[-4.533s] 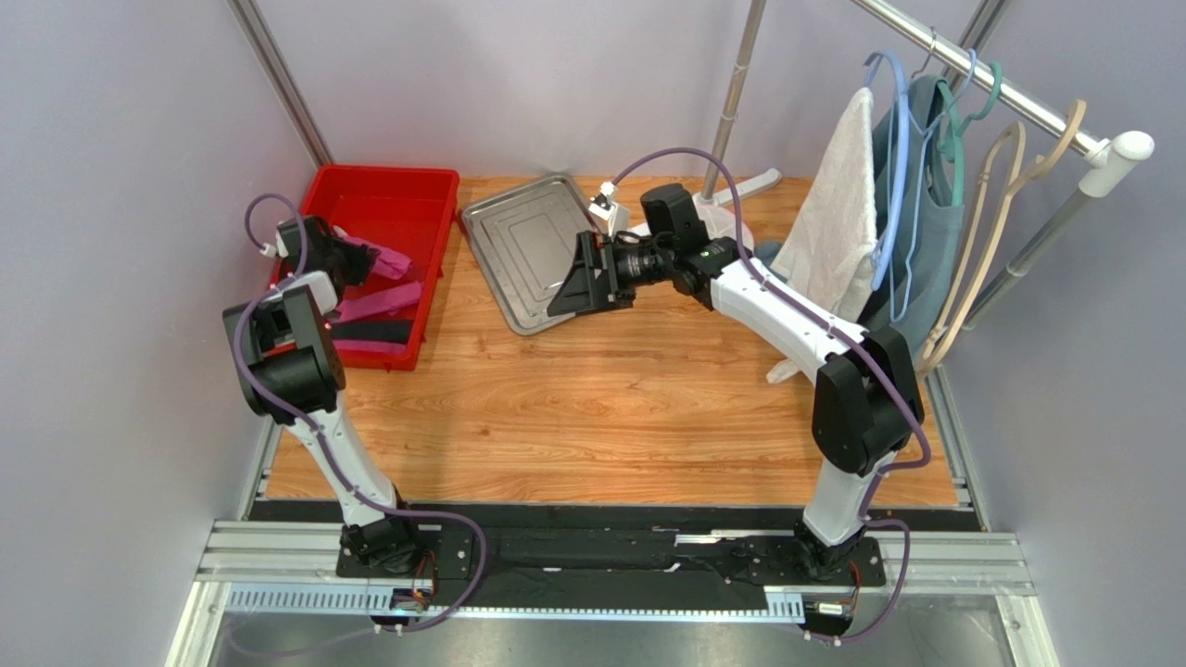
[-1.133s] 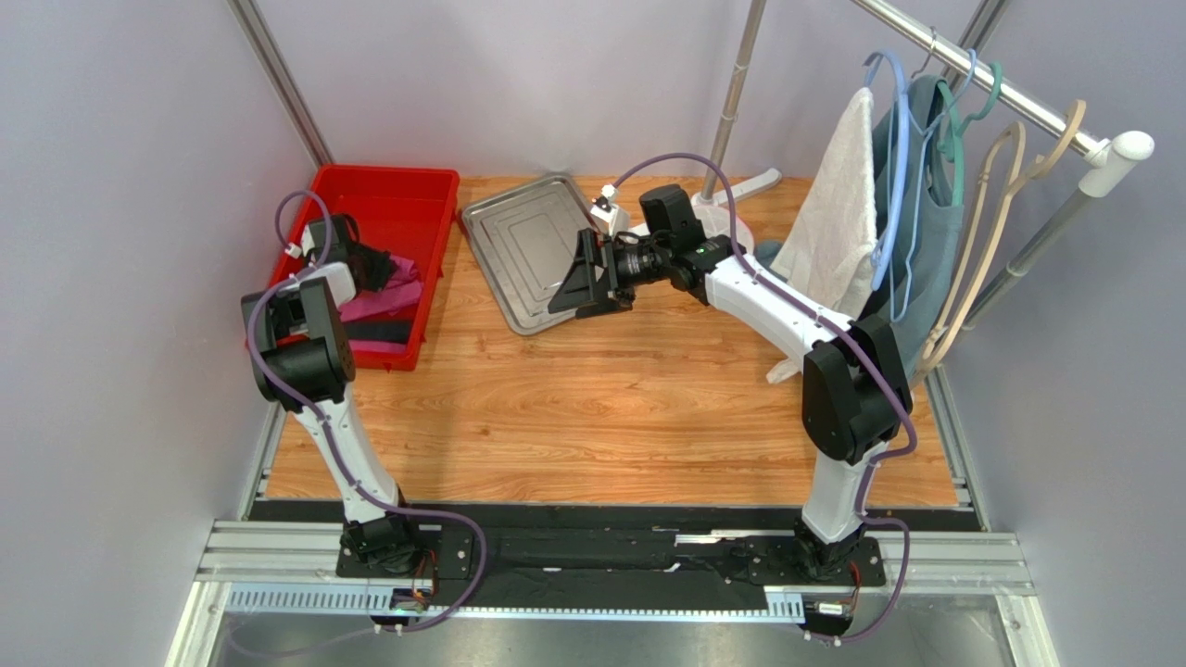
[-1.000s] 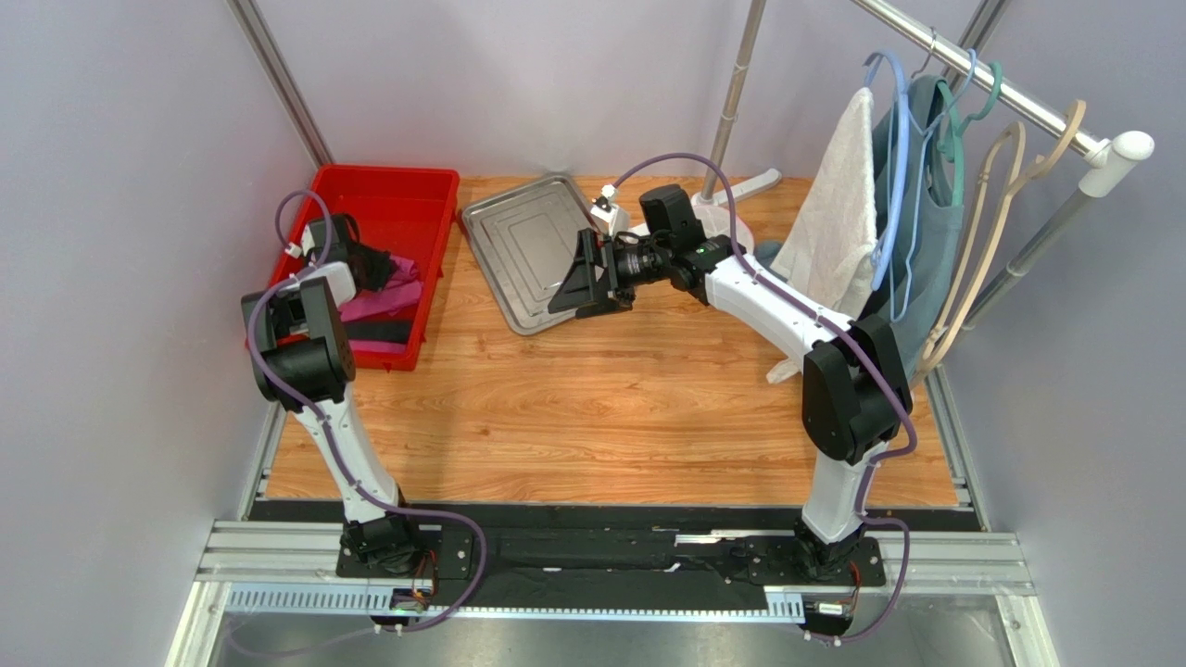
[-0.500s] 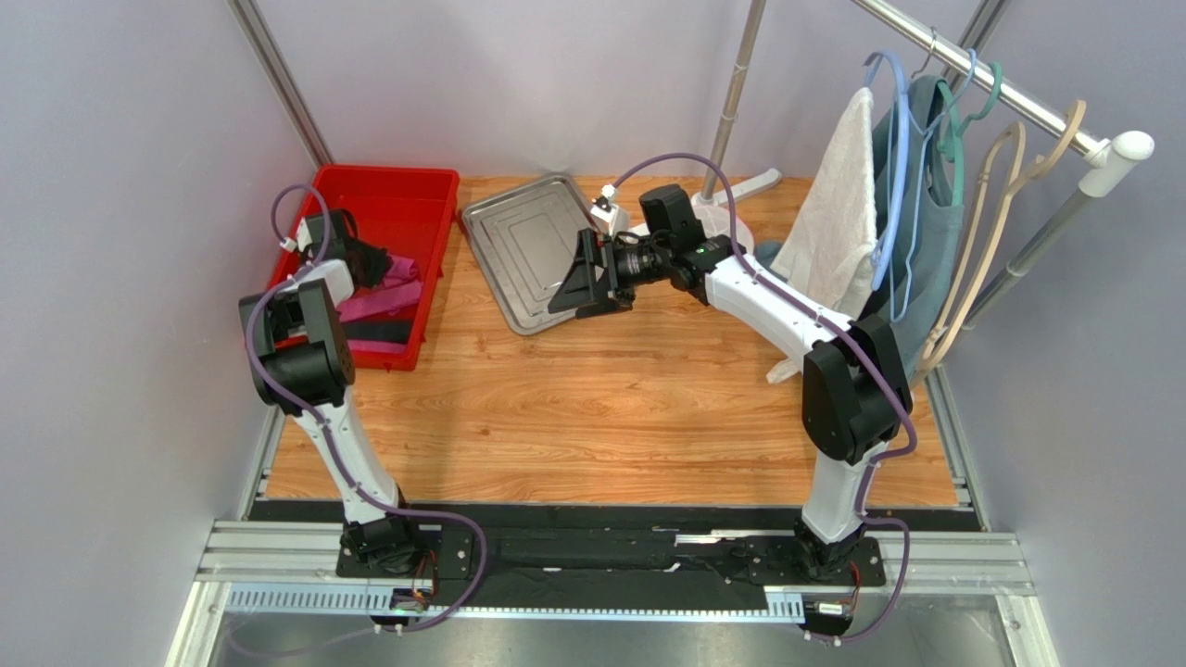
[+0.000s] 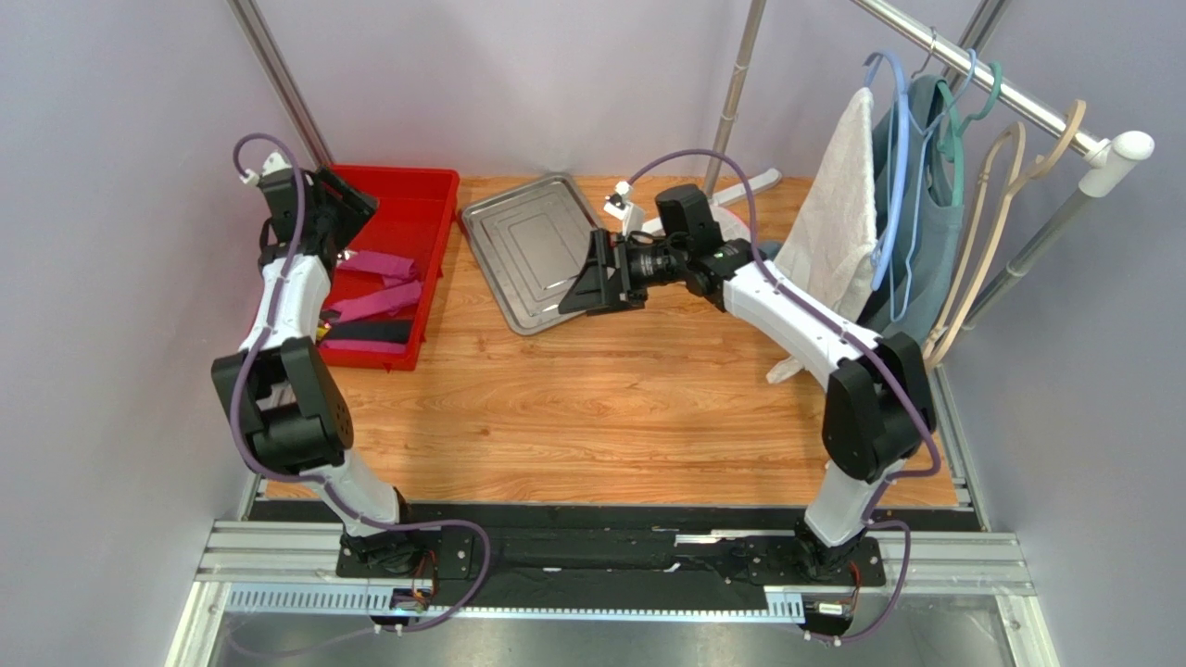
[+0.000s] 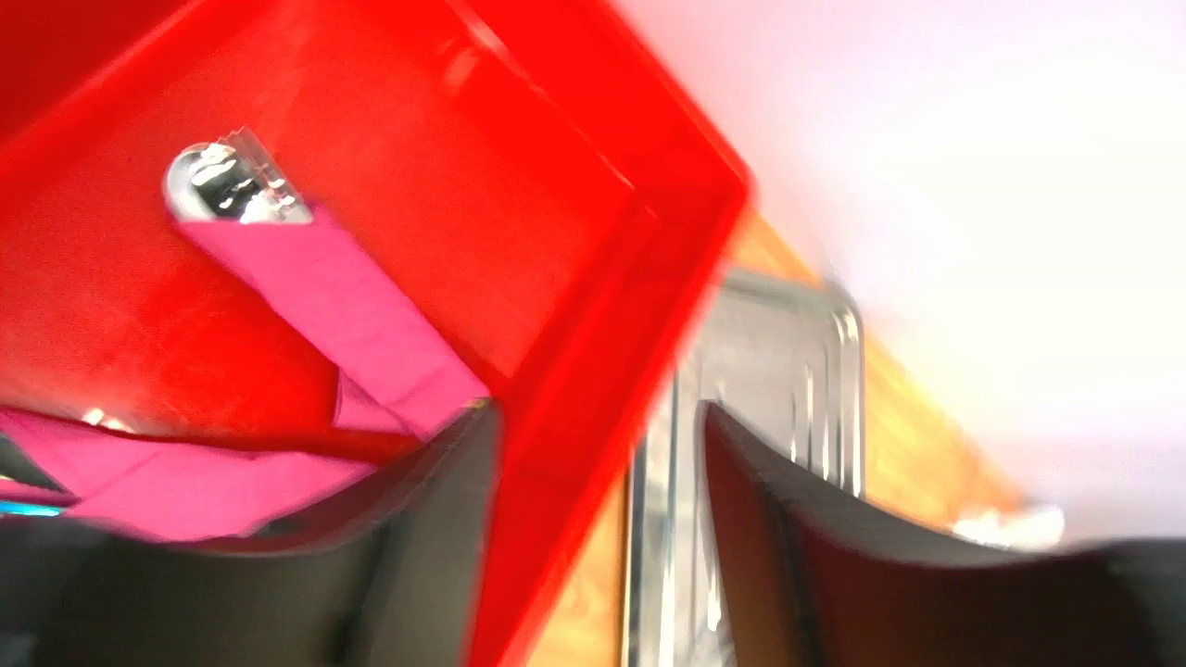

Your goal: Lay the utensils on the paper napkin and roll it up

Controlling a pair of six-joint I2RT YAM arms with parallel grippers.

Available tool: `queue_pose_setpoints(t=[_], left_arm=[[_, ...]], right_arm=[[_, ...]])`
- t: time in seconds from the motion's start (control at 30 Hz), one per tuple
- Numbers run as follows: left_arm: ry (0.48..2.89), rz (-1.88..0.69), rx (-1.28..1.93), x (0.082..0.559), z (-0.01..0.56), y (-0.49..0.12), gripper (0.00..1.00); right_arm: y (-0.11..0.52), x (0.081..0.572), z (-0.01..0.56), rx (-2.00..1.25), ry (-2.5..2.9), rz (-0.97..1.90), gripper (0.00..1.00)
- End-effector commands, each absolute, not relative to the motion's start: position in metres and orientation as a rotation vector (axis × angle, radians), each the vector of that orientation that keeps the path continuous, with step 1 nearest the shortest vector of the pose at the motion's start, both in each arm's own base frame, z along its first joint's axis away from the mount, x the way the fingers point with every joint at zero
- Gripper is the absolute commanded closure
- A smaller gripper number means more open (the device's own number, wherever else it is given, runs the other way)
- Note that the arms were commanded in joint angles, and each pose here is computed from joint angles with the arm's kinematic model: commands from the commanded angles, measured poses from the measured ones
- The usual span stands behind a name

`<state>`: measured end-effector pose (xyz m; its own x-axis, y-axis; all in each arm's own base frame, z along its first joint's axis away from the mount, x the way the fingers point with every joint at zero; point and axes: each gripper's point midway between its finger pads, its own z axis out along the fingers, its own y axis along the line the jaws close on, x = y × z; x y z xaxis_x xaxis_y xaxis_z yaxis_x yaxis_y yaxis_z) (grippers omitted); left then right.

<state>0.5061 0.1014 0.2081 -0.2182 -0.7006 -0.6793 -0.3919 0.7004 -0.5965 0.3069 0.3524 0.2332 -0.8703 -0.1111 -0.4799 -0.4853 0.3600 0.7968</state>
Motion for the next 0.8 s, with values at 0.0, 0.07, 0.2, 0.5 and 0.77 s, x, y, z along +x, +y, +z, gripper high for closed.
queue_pose_setpoints(t=[0.0, 0.07, 0.2, 0.5, 0.77], left_arm=[[1.936, -0.425, -0.486, 0.479, 0.259, 0.054, 0.26], [2.0, -0.536, -0.368, 0.462, 0.269, 0.018, 0.22], [2.099, -0.645, -0.106, 0.428, 0.281, -0.037, 0.15], [2.22, -0.887, 0.521, 0.332, 0.27, -0.137, 0.01], [2.313, -0.868, 0.455, 0.306, 0.236, -0.13, 0.01]], right_arm=[[0.326, 0.304, 0.273, -0.566, 2.12, 1.39, 0.0], [0.312, 0.304, 0.267, -0.537, 2.126, 1.337, 0.0], [0.286, 0.296, 0.267, -0.551, 2.092, 1.184, 0.0], [0.235, 0.268, 0.247, -0.626, 2.048, 0.883, 0.0], [0.212, 0.251, 0.215, -0.661, 2.099, 0.777, 0.0]])
